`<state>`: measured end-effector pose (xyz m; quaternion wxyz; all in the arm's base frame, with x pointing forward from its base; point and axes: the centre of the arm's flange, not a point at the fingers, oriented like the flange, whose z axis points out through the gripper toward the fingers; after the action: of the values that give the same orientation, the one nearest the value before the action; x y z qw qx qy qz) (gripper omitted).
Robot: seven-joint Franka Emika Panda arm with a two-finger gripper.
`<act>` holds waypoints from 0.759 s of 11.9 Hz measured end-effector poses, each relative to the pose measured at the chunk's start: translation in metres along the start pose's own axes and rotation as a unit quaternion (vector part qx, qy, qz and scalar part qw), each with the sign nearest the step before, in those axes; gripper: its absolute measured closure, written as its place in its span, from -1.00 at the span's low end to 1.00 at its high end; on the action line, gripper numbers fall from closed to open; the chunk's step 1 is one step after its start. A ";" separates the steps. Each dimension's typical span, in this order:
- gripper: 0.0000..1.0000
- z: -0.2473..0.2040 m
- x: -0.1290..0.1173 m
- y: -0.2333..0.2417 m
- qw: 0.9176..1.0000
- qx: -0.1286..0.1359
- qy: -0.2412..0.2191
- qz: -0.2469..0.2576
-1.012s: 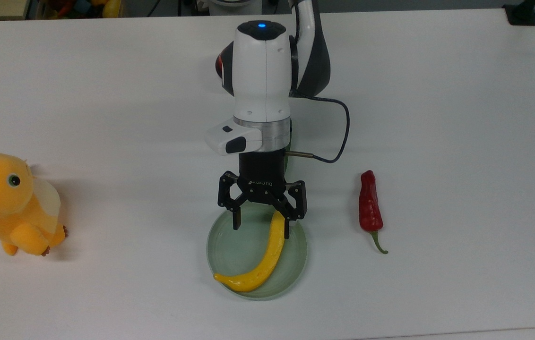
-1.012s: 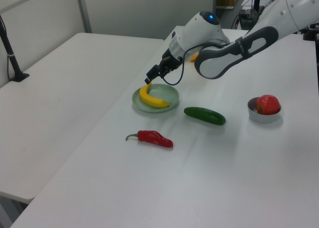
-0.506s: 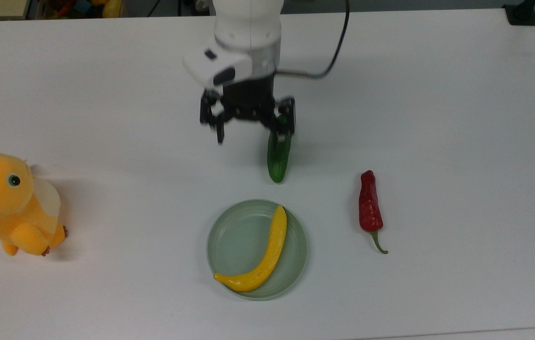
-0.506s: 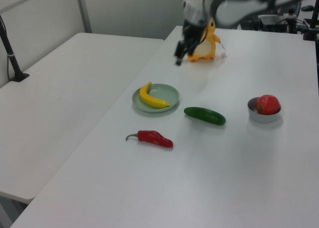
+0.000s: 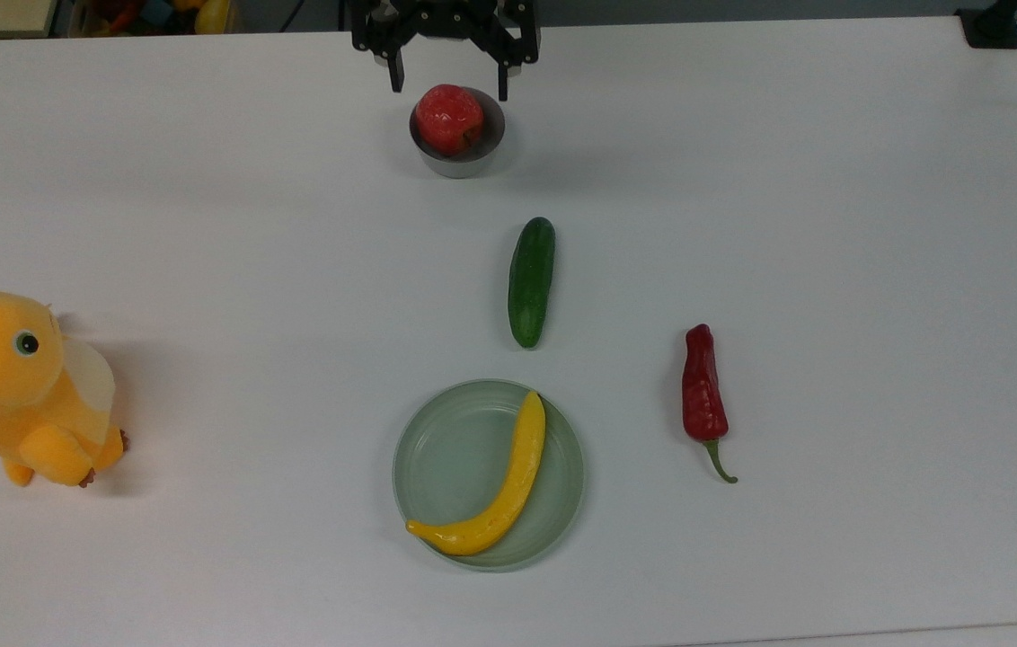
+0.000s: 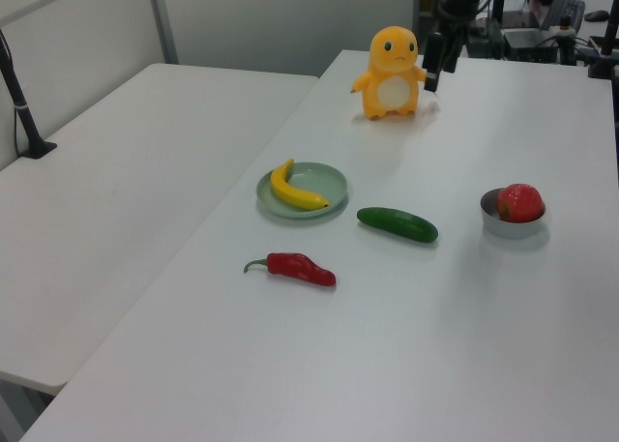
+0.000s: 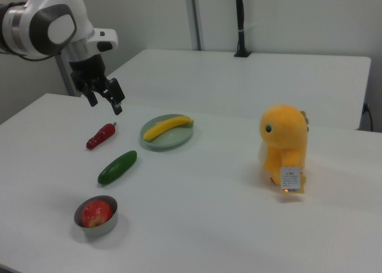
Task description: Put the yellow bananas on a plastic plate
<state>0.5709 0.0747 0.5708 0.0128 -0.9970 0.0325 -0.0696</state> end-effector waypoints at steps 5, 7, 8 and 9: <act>-1.00 0.038 -0.007 0.007 1.000 0.015 0.020 0.012; -1.00 0.050 -0.003 0.002 1.000 0.013 0.011 0.006; -1.00 0.055 0.001 0.001 1.000 0.012 0.005 0.004; -1.00 0.056 0.006 0.001 1.000 0.011 0.002 0.004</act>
<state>0.5844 0.0749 0.5163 0.0239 -0.9965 0.0355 -0.0718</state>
